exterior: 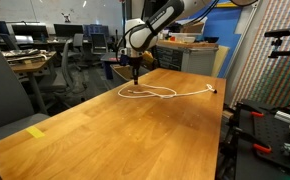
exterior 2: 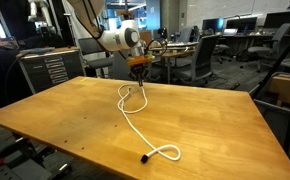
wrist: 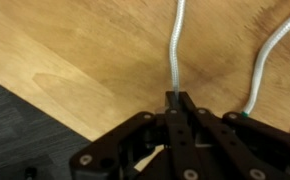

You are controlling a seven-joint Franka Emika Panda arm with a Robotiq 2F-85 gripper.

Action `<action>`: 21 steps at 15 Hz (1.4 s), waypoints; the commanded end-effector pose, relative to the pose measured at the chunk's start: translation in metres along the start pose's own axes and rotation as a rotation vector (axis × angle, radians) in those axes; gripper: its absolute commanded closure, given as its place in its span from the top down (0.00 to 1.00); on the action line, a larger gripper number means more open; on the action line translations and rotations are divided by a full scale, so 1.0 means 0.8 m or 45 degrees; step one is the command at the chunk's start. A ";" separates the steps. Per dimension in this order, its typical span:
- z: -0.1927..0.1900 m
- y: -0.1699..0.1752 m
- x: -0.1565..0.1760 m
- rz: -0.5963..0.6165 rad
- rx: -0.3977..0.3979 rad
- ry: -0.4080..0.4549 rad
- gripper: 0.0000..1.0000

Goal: Tie a knot using the white rope on the table

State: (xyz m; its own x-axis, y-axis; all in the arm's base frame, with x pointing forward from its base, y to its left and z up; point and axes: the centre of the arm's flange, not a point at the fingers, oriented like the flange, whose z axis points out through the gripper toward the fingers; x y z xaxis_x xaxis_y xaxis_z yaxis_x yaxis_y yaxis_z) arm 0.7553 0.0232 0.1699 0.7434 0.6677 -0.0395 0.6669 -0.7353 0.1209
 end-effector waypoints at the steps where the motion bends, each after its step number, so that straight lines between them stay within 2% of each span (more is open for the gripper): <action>1: -0.093 -0.032 -0.007 -0.047 -0.058 0.014 0.08; 3: -0.136 -0.052 -0.018 -0.014 -0.031 -0.015 0.08; 6: -0.167 -0.086 -0.059 0.052 0.141 -0.116 0.08; 10: -0.144 -0.109 -0.124 0.157 0.409 -0.238 0.08; 13: -0.099 -0.095 -0.155 0.345 0.530 -0.230 0.09; 14: -0.082 -0.087 -0.157 0.374 0.536 -0.216 0.09; 17: -0.035 -0.060 -0.151 0.419 0.464 -0.156 0.09; 18: -0.022 -0.056 -0.147 0.416 0.439 -0.147 0.33; 20: -0.004 -0.058 -0.133 0.386 0.375 -0.109 0.34; 21: 0.001 -0.061 -0.125 0.366 0.347 -0.090 0.40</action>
State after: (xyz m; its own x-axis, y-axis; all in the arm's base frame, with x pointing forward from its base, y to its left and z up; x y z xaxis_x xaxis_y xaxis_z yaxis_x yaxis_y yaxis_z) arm 0.6318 -0.0216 0.1790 0.8974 0.4106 -0.1614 0.3809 -0.9056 -0.1865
